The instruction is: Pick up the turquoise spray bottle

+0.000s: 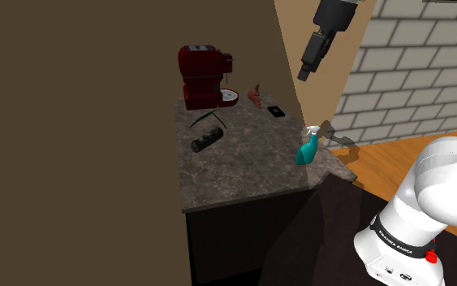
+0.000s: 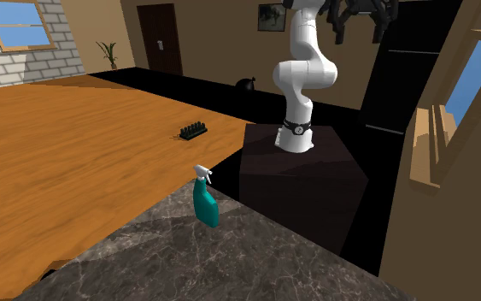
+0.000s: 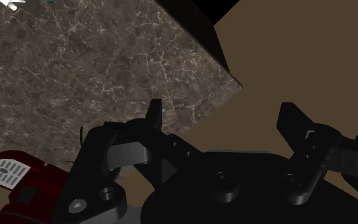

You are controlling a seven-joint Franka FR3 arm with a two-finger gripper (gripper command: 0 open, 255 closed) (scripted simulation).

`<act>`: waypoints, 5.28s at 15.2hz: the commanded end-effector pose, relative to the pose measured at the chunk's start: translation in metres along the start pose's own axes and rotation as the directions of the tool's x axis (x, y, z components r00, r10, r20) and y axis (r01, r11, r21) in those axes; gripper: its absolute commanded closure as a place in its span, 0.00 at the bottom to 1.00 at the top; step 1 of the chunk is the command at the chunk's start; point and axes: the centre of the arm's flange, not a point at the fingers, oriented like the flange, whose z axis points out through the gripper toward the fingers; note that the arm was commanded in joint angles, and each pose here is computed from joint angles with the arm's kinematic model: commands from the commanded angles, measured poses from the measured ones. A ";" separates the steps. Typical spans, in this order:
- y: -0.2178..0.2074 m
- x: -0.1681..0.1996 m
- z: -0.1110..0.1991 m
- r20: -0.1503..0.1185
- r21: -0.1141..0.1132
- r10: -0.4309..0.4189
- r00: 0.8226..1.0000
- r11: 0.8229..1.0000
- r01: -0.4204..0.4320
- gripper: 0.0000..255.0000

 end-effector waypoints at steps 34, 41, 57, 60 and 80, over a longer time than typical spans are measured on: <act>0.241 -0.006 0.343 0.477 0.040 -0.533 0.699 0.808 0.588 0.00; 0.299 -0.009 0.412 0.558 0.087 -0.604 0.569 0.725 0.684 0.00; 0.332 -0.017 0.489 0.598 0.119 -0.635 0.488 0.673 0.730 1.00; 0.332 -0.017 0.489 0.598 0.119 -0.635 0.488 0.673 0.730 1.00; 0.331 -0.003 0.411 0.598 0.119 -0.635 0.488 0.673 0.730 1.00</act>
